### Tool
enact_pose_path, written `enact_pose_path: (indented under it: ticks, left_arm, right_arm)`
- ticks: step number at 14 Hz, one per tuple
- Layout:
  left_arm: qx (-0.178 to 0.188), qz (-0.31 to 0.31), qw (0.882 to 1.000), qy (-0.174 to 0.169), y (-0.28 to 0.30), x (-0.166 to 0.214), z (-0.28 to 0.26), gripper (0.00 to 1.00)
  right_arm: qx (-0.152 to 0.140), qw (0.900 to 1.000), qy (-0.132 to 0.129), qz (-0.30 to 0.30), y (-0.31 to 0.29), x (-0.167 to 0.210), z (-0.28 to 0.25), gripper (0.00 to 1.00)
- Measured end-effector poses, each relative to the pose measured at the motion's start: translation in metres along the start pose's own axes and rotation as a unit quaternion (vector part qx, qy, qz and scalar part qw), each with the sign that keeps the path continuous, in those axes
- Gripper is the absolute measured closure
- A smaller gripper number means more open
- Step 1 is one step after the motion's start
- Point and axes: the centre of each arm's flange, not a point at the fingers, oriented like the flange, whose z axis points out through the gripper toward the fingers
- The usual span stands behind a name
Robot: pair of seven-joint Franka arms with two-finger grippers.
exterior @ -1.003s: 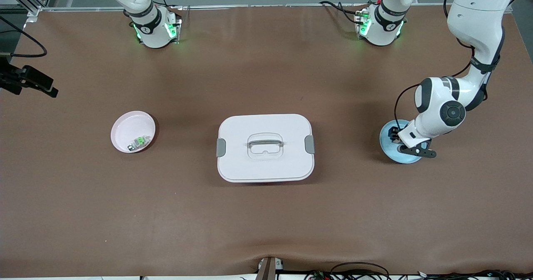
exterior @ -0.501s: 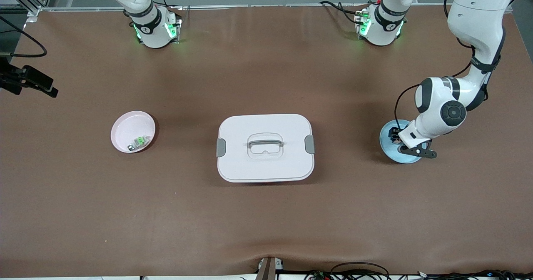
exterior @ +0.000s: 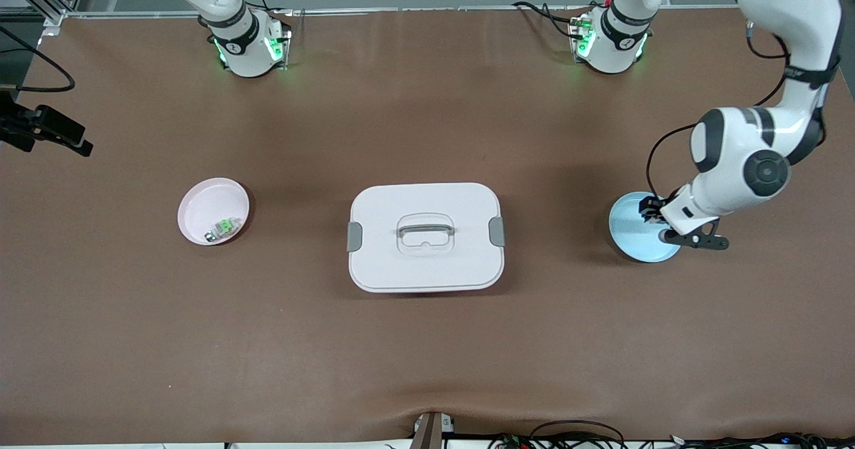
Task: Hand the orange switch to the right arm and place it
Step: 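Lift the orange switch with the left gripper toward the box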
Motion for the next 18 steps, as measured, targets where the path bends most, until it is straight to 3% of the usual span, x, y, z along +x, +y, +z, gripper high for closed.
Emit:
enact_pose_path:
  ticks: [3, 6, 8, 12, 15, 18]
  left_arm:
    - [-0.055, -0.059, 0.997, -0.006, 0.033, 0.0, -0.074, 0.28]
    - [-0.112, -0.16, 0.981, 0.015, 0.083, 0.004, -0.127, 0.28]
    - [-0.151, -0.231, 0.961, 0.018, 0.124, 0.007, -0.156, 0.28]
    - [-0.21, -0.308, 0.928, 0.01, 0.19, 0.005, -0.201, 0.28]
    - [-0.258, -0.383, 0.887, -0.014, 0.233, -0.002, -0.238, 0.28]
    - [-0.281, -0.454, 0.845, -0.031, 0.282, -0.012, -0.263, 0.28]
  right_arm:
    - [0.0, 1.0, 0.0, 0.001, 0.001, 0.0, 0.0, 0.0]
    - [0.0, 1.0, 0.001, 0.003, 0.004, 0.0, 0.0, 0.0]
    - [0.0, 1.0, 0.003, 0.005, 0.005, 0.001, -0.001, 0.0]
    - [0.0, 1.0, 0.002, 0.006, 0.006, 0.002, 0.001, 0.0]
    - [-0.001, 1.0, -0.004, 0.006, 0.006, 0.005, 0.008, 0.0]
    - [-0.002, 1.0, -0.013, 0.005, 0.004, 0.015, 0.024, 0.0]
